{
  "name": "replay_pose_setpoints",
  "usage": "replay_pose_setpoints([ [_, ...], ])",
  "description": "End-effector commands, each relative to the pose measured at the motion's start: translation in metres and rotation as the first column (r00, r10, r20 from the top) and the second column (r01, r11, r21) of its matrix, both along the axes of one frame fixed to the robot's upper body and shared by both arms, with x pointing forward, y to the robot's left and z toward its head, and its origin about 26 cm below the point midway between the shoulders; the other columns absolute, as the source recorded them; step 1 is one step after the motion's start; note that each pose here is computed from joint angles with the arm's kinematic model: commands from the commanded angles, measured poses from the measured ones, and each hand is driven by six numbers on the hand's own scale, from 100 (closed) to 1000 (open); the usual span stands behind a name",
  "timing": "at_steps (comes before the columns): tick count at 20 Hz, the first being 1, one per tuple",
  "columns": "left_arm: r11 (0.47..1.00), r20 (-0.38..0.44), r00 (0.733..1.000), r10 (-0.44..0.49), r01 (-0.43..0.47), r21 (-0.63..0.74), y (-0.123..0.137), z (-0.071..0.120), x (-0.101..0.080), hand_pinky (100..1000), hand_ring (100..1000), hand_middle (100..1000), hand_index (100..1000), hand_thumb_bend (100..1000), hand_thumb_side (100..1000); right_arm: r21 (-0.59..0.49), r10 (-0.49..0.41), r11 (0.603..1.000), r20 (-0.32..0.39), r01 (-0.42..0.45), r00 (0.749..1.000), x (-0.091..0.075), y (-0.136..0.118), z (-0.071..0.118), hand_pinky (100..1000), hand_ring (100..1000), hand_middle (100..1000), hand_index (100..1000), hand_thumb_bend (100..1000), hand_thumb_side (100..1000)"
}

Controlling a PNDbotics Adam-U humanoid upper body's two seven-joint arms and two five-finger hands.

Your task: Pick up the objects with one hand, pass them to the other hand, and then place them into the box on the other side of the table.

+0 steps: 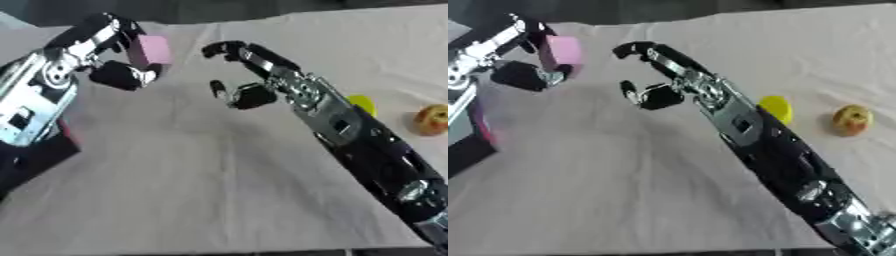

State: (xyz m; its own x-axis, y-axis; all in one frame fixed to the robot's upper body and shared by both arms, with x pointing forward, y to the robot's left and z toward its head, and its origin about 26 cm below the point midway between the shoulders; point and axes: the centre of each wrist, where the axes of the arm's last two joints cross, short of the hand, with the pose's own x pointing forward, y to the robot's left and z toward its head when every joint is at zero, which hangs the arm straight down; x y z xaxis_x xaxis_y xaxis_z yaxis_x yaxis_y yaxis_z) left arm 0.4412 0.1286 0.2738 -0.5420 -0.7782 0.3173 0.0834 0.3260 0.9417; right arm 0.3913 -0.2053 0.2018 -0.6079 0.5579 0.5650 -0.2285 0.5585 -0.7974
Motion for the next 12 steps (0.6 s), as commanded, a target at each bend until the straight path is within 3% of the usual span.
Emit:
replay_pose_setpoints([
  [1,0.998,0.051,0.997,0.062,-0.061,-0.020,0.037,0.034,-0.002,725,661,507,430,150,100,-0.004,-0.015,1.000,0.040,0.015,0.999,-0.003,-0.006,0.013,959,986,846,894,100,120],
  [3,0.994,0.056,0.993,0.102,-0.100,-0.041,0.059,0.043,-0.004,726,663,508,433,149,100,0.006,-0.022,1.000,0.043,0.022,0.999,-0.004,-0.008,0.015,962,989,845,883,100,157],
  [6,0.986,0.063,0.985,0.163,-0.159,-0.053,0.092,0.050,-0.007,729,666,510,438,158,100,0.033,-0.028,0.999,0.033,0.027,0.999,-0.005,-0.010,0.018,972,997,856,883,100,349],
  [10,0.969,0.049,0.968,0.245,-0.243,-0.055,0.132,0.049,-0.012,732,670,514,442,156,100,0.049,-0.025,0.999,0.010,0.024,1.000,-0.007,-0.013,0.019,970,994,854,882,100,376],
  [12,0.957,0.039,0.957,0.286,-0.283,-0.059,0.150,0.048,-0.014,733,672,517,445,146,100,0.050,-0.026,0.998,0.010,0.025,1.000,-0.007,-0.014,0.021,960,985,842,865,100,294],
])
